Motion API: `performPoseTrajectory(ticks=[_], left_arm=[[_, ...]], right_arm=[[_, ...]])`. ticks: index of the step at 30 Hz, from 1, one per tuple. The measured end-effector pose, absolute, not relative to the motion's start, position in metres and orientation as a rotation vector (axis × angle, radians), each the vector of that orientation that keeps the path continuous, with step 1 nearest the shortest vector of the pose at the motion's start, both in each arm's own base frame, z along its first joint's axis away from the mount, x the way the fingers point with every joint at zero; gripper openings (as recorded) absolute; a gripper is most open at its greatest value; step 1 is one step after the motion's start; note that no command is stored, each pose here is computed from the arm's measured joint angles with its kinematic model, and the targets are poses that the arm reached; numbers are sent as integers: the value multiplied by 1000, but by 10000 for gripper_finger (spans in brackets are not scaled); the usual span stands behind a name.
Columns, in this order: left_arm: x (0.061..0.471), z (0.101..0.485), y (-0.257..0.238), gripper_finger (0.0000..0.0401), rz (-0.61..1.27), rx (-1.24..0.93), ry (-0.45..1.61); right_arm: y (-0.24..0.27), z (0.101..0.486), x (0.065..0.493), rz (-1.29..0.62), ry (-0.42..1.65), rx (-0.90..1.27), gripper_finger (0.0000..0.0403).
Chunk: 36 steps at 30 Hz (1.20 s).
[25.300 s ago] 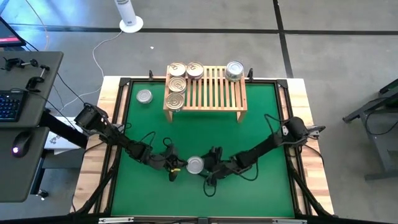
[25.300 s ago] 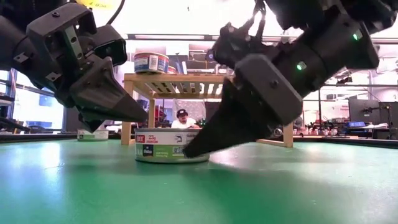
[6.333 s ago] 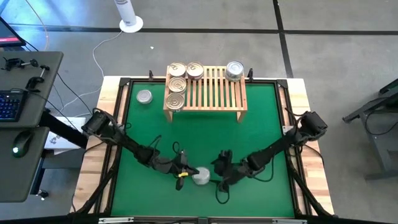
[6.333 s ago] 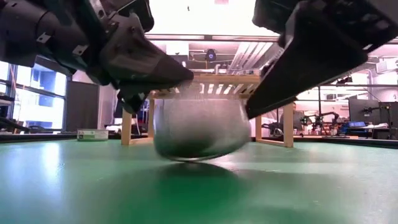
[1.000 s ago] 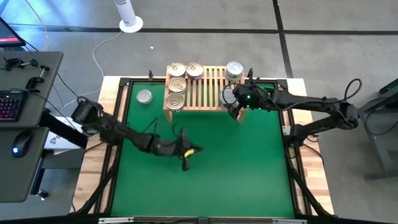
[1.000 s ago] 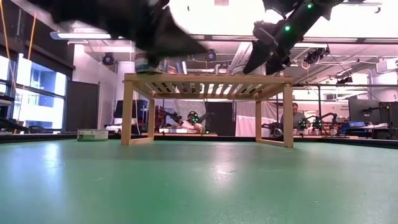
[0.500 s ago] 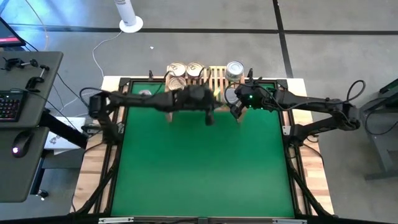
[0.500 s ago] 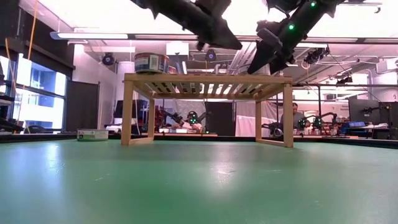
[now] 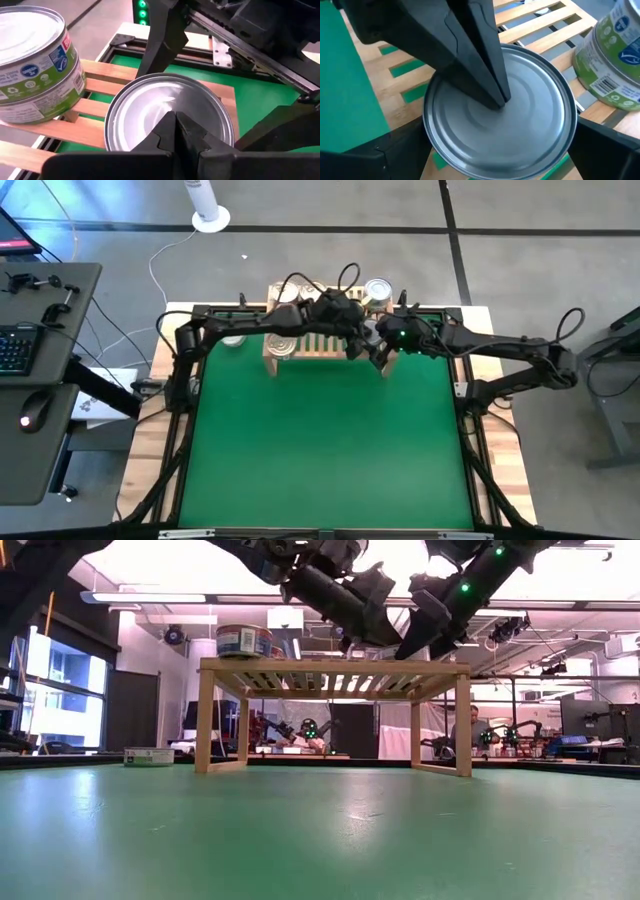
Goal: Stack canned seafood by type on shelf
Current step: Put the center green tuna can on the shelf aligned with the other green tuna can
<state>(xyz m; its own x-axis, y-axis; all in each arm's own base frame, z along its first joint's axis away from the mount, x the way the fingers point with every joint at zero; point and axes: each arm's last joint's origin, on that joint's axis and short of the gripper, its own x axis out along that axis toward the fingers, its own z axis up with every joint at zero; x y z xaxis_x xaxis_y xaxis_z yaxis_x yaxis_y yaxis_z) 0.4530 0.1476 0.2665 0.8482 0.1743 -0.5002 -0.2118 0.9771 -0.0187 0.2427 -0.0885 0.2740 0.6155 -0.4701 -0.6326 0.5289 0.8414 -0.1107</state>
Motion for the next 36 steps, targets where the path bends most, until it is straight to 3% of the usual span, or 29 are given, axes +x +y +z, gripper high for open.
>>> performPoseTrajectory(ticks=[14,22,30,36], left_arm=[[446,255,162,0,231,-115,603],[450,253,160,0,223,-106,579],[464,262,145,0,183,-35,435],[453,296,127,0,199,73,402]], right_arm=[[-76,287,208,-595,776,162,398],[-66,307,186,-598,684,180,398],[-50,311,198,-527,609,145,399],[-33,300,215,-378,676,90,399]])
